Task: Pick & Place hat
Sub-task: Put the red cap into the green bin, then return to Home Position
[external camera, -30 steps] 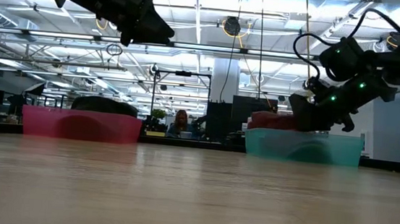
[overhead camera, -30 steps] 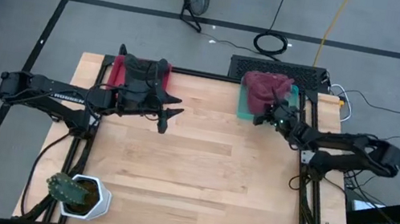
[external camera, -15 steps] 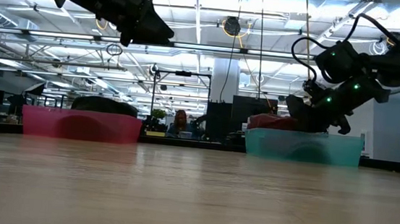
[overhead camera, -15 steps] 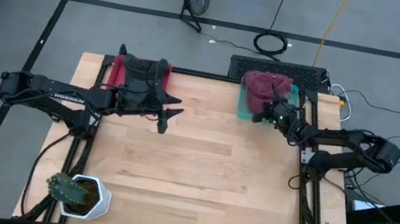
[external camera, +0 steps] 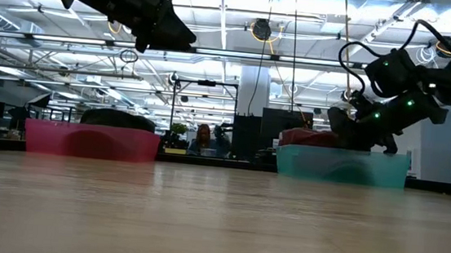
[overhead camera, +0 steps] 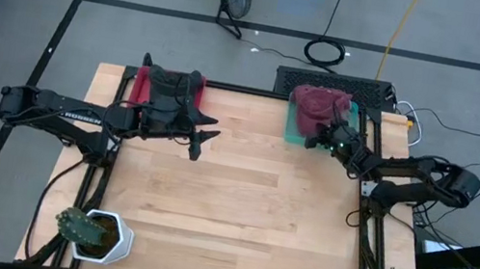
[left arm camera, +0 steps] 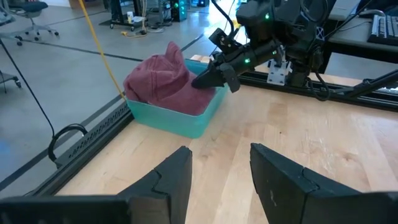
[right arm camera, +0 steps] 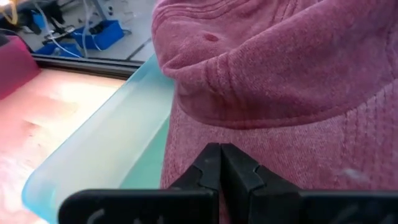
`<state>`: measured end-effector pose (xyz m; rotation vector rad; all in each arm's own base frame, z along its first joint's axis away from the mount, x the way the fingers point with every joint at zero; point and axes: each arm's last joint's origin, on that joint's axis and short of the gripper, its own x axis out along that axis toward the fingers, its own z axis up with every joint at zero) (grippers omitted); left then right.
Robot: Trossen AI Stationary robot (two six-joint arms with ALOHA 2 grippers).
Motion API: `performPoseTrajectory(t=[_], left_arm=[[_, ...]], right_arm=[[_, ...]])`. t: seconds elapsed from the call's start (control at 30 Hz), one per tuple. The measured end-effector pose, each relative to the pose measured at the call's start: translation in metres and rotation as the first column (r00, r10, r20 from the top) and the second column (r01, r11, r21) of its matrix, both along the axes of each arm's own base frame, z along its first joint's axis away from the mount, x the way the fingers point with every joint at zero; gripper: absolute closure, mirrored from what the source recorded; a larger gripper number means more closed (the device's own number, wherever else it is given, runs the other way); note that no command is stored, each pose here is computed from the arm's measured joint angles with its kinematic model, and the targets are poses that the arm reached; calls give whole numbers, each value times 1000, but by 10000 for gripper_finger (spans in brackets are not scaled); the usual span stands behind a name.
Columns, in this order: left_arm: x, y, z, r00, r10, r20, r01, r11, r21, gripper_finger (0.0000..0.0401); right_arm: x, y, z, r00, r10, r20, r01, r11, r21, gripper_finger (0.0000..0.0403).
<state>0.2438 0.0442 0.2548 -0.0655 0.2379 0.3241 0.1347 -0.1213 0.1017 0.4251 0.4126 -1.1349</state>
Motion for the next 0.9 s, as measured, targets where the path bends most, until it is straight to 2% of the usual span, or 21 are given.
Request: performPoseTrajectory(t=[0.2, 0.4, 0.77, 0.9], left_arm=[[0, 0, -1, 1000, 1, -6, -1, 1000, -4, 235], [-1, 0, -4, 999, 1, -40, -1, 1000, -15, 235], [-1, 0, -4, 999, 3, -37, -5, 999, -31, 235], [-1, 0, -4, 999, 3, -36, -4, 999, -32, 235]], right_arm=[[4, -1, 6, 996, 43, 79, -40, 999, -30, 403], [4, 1, 14, 992, 75, 101, -70, 996, -49, 403], [-4, 9, 40, 982, 115, 149, -94, 985, -143, 403], [-7, 12, 44, 983, 117, 144, -95, 984, -148, 403]])
